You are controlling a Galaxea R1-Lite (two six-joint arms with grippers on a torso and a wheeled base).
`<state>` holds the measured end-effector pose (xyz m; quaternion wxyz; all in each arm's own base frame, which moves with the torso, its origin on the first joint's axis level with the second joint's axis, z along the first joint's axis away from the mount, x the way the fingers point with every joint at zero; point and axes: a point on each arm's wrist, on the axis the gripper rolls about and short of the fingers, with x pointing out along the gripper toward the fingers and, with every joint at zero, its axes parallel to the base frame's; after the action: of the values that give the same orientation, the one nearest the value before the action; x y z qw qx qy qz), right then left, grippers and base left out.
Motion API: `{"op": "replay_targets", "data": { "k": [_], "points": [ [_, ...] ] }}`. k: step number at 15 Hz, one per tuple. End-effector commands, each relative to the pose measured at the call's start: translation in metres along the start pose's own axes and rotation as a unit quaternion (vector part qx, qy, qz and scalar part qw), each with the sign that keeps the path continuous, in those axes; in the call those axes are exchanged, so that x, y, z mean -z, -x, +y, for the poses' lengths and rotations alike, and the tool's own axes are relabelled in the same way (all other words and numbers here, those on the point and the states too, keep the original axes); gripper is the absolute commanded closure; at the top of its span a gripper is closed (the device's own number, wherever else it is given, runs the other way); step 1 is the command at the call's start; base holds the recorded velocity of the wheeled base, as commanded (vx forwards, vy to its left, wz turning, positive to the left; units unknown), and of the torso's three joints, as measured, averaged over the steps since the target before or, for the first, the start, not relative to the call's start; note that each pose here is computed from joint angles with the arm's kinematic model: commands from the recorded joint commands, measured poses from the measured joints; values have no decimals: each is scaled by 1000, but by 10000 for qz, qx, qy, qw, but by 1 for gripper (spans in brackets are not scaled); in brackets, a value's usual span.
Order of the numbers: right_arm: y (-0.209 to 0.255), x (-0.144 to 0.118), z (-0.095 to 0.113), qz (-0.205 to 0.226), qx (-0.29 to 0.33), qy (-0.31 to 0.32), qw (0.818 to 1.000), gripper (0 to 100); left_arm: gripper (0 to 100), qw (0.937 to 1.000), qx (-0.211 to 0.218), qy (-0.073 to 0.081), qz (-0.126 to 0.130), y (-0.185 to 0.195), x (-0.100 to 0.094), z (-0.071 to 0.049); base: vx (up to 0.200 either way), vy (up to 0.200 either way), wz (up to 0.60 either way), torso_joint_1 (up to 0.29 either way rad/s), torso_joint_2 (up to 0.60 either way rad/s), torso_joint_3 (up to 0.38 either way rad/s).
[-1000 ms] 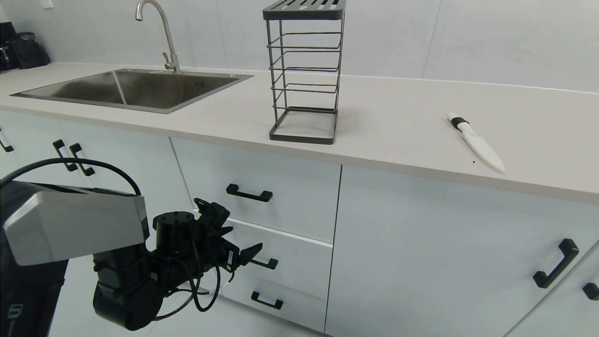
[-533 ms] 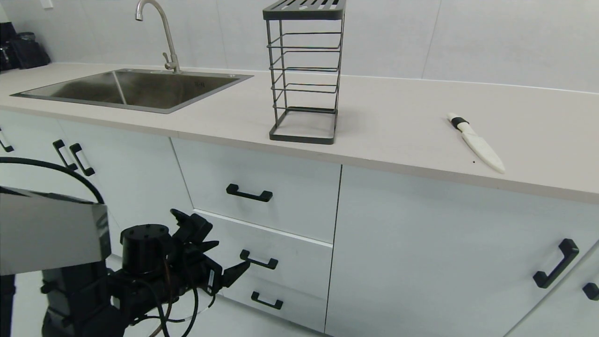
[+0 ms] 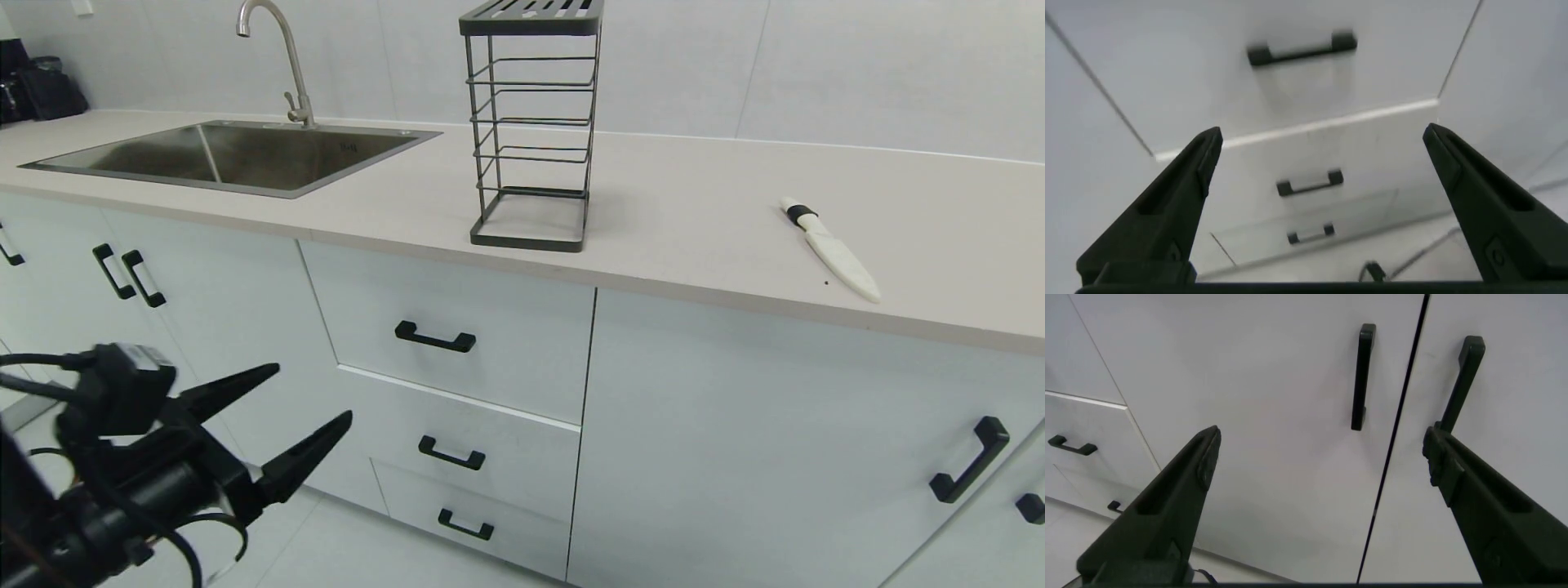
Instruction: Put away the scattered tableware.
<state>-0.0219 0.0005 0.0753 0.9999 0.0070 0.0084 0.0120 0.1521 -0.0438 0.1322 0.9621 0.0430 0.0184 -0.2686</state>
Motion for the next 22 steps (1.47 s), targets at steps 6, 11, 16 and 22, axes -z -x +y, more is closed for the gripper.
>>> {"op": "replay_targets", "data": {
  "k": [6,11,16,22],
  "points": [
    [0,0,0,1,-2,0,10000,0,0,9826,-954,-561,-1493,130,-17,-35,0,0,0,0,0,0],
    [0,0,0,9,-2,0,10000,0,0,9861,-905,-229,-1371,168,21,-58,0,0,0,0,0,0],
    [0,0,0,9,-2,0,10000,0,0,9905,-1327,350,-22,162,56,-56,0,0,0,0,0,0],
    [0,0,0,9,-2,-8,10000,0,0,9883,-1471,411,-22,162,56,-56,0,0,0,0,0,0]
  ]
}}
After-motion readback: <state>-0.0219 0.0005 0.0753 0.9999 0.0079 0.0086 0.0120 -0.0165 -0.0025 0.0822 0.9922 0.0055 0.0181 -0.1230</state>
